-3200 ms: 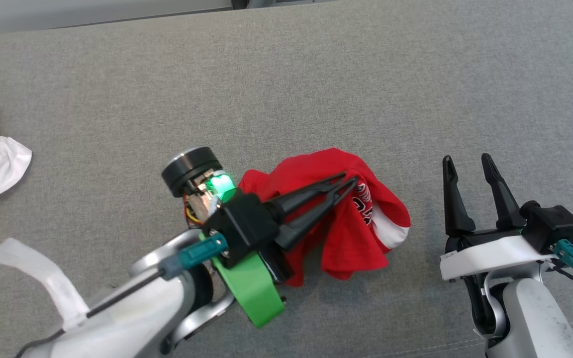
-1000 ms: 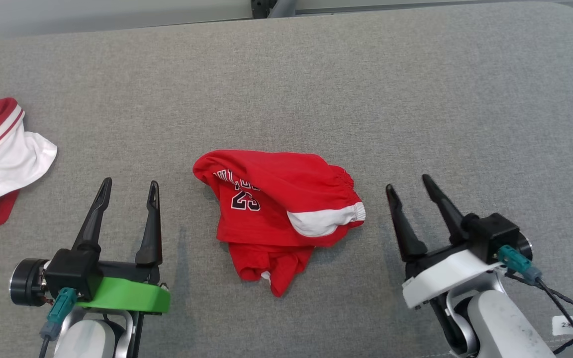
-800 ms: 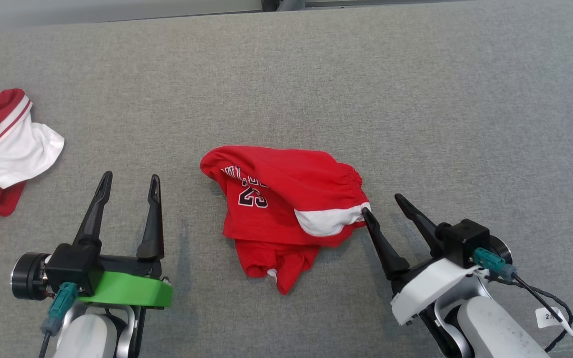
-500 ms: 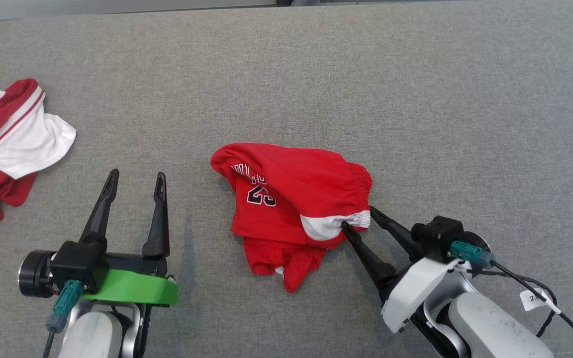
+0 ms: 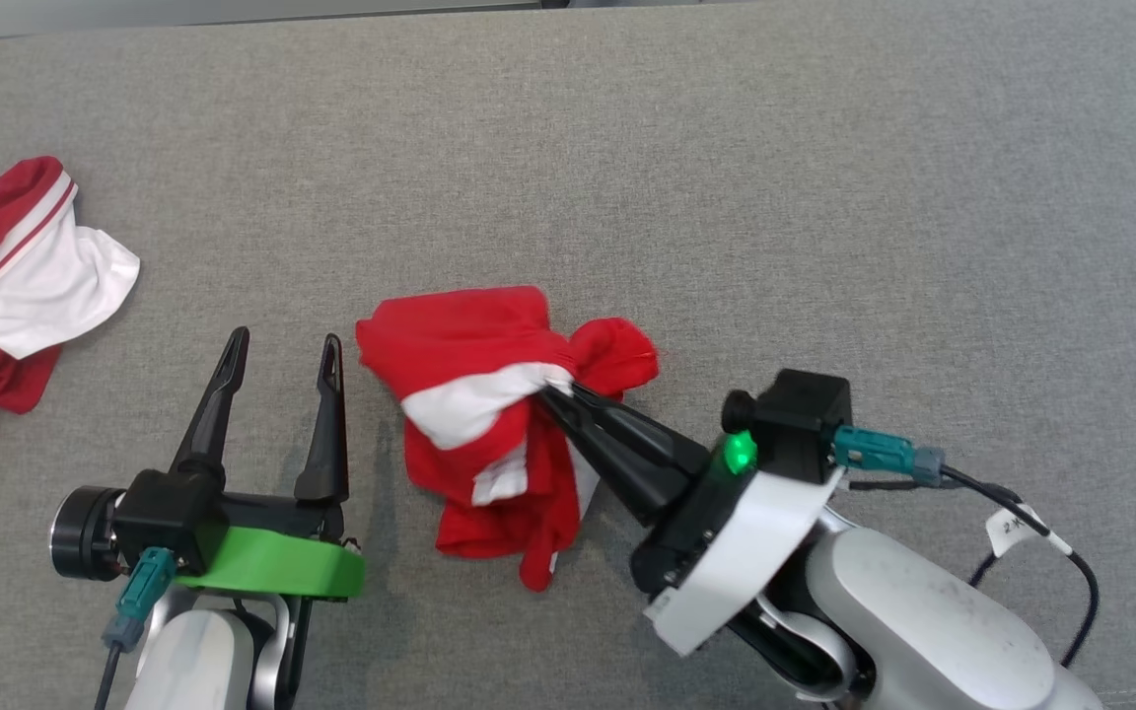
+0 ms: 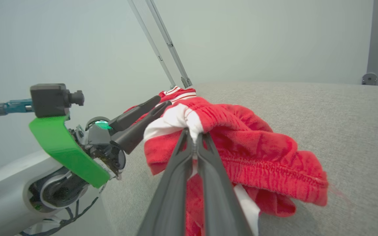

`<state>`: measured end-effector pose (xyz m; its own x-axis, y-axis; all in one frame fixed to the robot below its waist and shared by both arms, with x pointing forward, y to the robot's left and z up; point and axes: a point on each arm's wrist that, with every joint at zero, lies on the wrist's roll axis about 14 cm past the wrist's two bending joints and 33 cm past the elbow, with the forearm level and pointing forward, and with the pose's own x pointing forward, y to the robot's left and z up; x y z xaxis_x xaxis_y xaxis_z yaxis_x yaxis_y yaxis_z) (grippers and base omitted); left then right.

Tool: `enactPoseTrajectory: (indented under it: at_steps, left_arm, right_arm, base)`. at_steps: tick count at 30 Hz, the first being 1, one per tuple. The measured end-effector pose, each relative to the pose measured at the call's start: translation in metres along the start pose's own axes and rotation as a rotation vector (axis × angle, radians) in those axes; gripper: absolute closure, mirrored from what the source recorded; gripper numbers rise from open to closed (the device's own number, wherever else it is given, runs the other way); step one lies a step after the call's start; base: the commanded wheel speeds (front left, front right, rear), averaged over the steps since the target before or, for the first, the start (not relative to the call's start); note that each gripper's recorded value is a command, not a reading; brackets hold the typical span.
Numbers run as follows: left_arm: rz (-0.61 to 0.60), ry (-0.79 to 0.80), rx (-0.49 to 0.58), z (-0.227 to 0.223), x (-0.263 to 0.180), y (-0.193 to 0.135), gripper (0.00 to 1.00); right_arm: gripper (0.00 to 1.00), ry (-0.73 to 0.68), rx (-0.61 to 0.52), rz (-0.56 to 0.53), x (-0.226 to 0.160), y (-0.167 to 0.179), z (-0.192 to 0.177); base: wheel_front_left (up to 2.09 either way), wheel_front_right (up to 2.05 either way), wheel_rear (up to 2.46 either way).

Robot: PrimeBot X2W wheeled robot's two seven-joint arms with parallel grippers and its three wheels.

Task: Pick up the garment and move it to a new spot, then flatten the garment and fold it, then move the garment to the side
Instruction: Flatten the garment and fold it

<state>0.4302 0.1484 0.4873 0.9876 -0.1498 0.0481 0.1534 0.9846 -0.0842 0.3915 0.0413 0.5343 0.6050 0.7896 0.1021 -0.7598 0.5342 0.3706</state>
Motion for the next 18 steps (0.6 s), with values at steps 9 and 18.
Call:
enactPoseTrajectory:
  at_steps: [9,18]
  left_arm:
    - [-0.024,0.004,-0.013,-0.004,0.006,-0.009,0.00]
    - [-0.027,0.007,-0.022,-0.006,0.008,-0.012,0.00]
  right_arm:
    - [1.00,-0.261,0.108,0.128,0.050,0.033,0.078]
    - [1.00,-0.163,0.115,-0.228,0.012,-0.080,0.024]
  base:
    - [0.00,0.00,0.00]
    - [0.00,0.00,0.00]
